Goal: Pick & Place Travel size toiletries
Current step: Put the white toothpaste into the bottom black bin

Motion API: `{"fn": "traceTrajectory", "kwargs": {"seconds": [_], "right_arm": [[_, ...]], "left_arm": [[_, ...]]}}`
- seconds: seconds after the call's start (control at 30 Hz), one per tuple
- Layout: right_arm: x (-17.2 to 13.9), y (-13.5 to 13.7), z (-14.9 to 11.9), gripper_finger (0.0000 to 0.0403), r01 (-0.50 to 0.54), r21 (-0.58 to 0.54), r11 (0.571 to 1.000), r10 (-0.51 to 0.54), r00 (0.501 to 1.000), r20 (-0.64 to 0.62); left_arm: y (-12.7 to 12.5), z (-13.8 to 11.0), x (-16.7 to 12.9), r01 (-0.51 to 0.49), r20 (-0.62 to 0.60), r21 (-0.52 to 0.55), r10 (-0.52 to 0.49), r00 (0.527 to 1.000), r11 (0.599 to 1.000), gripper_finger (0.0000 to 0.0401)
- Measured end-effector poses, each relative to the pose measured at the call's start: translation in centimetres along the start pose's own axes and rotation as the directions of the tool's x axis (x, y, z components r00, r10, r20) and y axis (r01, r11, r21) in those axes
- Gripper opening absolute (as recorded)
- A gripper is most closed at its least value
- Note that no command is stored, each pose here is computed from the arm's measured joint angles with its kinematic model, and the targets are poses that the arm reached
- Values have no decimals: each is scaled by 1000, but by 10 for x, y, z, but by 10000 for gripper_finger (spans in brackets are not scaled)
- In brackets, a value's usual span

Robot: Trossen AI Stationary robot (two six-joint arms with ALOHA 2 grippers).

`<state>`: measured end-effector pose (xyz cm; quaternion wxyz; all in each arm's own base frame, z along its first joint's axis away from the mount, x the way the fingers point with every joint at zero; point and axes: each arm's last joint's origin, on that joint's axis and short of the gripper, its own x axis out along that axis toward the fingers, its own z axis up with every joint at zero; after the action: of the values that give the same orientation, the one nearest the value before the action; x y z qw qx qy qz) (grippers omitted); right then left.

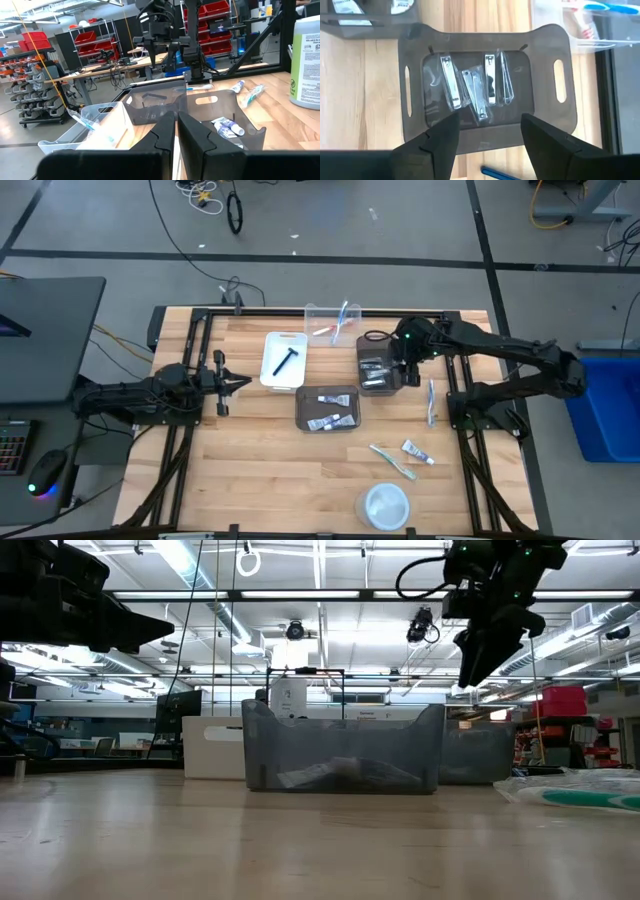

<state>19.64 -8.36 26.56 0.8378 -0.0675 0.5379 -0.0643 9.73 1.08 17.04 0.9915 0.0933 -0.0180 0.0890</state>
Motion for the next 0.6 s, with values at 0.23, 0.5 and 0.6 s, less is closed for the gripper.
{"fn": "traceTrajectory", "kwargs": {"seconds": [0.23,0.5,0.6], "right_arm": [[-5,14,4,212,-30,-24,999,31,999,28],[-7,43,12,210,-89,-92,992,94,995,46],[-8,56,15,215,-116,-119,986,123,991,51]], "left_arm": [[0,0,0,0,0,0,0,1000,1000,27],[0,0,0,0,0,0,0,1000,1000,27],[0,0,0,0,0,0,0,1000,1000,27]]}}
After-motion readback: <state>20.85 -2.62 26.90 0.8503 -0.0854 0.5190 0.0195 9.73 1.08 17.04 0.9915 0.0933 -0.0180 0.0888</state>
